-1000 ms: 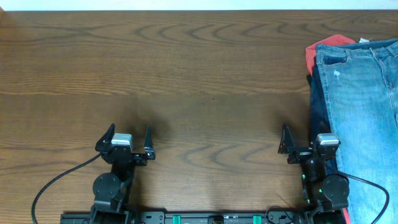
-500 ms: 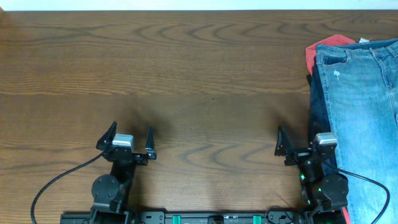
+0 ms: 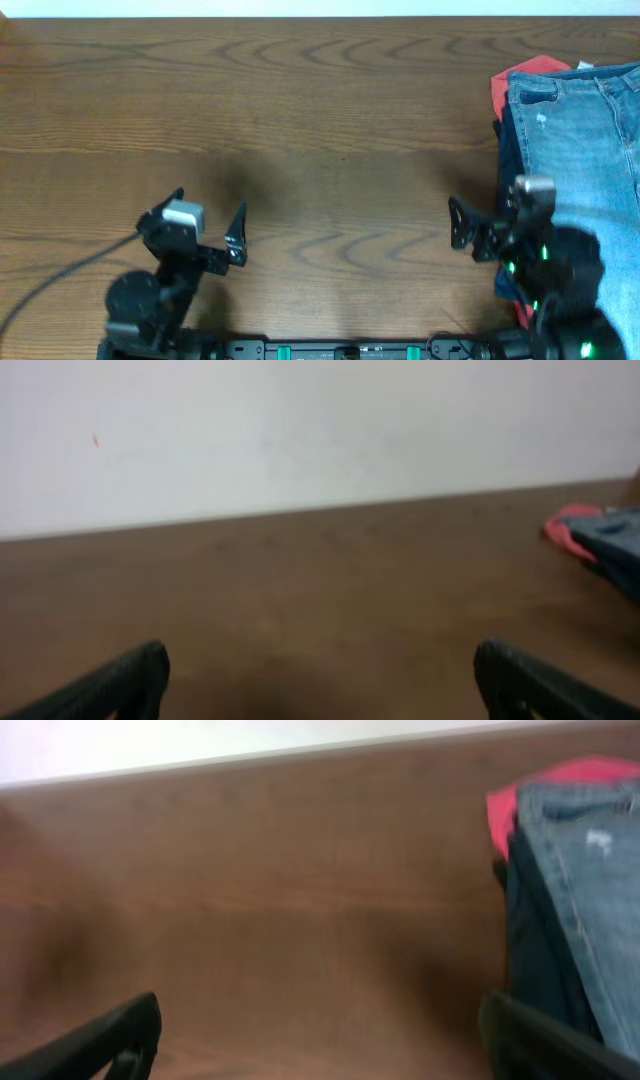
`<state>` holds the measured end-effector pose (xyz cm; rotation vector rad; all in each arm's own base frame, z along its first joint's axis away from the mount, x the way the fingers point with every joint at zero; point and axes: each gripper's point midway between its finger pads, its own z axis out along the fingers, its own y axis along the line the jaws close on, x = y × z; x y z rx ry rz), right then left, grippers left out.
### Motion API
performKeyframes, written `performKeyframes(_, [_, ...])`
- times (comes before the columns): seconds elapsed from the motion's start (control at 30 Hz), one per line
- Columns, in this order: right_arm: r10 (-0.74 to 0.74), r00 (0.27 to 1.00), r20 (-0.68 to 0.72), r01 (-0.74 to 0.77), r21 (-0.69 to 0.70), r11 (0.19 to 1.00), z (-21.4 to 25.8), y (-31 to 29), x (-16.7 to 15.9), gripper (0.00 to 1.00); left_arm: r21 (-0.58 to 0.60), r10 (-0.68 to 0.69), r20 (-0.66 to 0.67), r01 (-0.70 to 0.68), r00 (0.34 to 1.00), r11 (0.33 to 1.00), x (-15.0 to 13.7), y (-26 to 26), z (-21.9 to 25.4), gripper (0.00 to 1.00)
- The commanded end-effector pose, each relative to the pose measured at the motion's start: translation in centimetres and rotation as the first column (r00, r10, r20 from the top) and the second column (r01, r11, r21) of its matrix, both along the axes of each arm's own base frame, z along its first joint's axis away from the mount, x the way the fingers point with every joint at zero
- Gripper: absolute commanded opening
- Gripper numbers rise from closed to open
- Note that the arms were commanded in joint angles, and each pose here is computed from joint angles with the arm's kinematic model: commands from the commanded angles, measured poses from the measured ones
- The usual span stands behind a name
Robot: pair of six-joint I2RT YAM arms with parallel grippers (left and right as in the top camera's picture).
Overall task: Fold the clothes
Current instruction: 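Move the right gripper over the clothes stack and grasp the light blue jeans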
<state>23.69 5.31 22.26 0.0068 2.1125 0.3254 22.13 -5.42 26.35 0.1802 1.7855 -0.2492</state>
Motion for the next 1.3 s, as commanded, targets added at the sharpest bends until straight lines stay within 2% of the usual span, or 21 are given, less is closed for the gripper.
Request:
performKeyframes(0.0, [0.0, 0.989, -0.151, -0.003, -0.014, 1.0, 0.8, 0.3, 1.7, 0.99, -0.037, -0.024, -0.109, 0.02, 0.994, 0.999, 0.8, -0.7, 2.9, 0.98])
performKeyframes(0.13, [0.021, 0.937, -0.348, -0.05, -0.075, 0.996, 1.2, 0.6, 3.3, 0.99, -0.028, -0.051, -0.313, 0.044, 0.948, 0.999, 1.8, -1.4, 4.1, 0.98])
performKeyframes(0.27, [0.014, 0.866, -0.499, -0.068, -0.089, 0.994, 1.3, 0.9, 5.2, 0.99, -0.029, -0.069, -0.49, 0.063, 0.869, 0.998, 3.0, -2.1, 4.3, 0.98])
performKeyframes(0.37, [0.056, 0.826, -0.561, -0.098, -0.046, 0.994, 0.6, 1.9, 6.0, 0.99, -0.021, -0.062, -0.576, 0.061, 0.815, 0.998, 4.0, -2.2, 3.6, 0.98])
performKeyframes(0.47, [0.044, 0.835, -0.549, -0.091, -0.059, 0.994, -0.2, 1.8, 8.3, 0.99, -0.018, -0.057, -0.639, 0.06, 0.767, 0.998, 4.4, -2.3, 2.6, 0.98])
performKeyframes(0.53, [-0.003, 0.852, -0.523, -0.038, -0.068, 0.997, -0.5, 0.9, 10.1, 0.99, -0.038, -0.08, -0.655, 0.073, 0.751, 0.997, 4.7, -2.8, 2.1, 0.98])
performKeyframes(0.67, [-0.285, 0.832, -0.476, 0.244, -0.147, 0.959, -1.8, -4.9, 13.8, 0.99, -0.067, -0.108, -0.672, 0.086, 0.732, 0.994, 4.7, -3.4, 1.8, 0.98])
performKeyframes(0.8, [-0.418, 0.772, -0.479, 0.4, -0.145, 0.905, -4.1, -10.0, 16.2, 0.84, -0.072, -0.115, -0.672, 0.09, 0.732, 0.993, 4.6, -3.5, 1.8, 0.98])
performKeyframes(0.87, [-0.454, 0.741, -0.495, 0.443, -0.148, 0.884, -5.8, -12.2, 17.0, 0.69, -0.072, -0.115, -0.672, 0.089, 0.732, 0.993, 4.6, -3.5, 1.8, 0.98])
performKeyframes(1.07, [-0.497, 0.646, -0.579, 0.489, -0.186, 0.852, -11.1, -16.3, 17.2, 0.62, -0.072, -0.115, -0.669, 0.09, 0.735, 0.993, 4.7, -3.5, 1.9, 0.98])
performKeyframes(1.2, [-0.475, 0.624, -0.62, 0.445, -0.217, 0.869, -13.9, -16.6, 17.2, 0.47, -0.072, -0.115, -0.669, 0.09, 0.734, 0.993, 4.7, -3.5, 1.9, 0.98])
performKeyframes(1.27, [-0.479, 0.61, -0.632, 0.442, -0.23, 0.867, -14.8, -16.8, 17.2, 0.44, -0.072, -0.115, -0.669, 0.09, 0.734, 0.993, 4.7, -3.5, 1.8, 0.98])
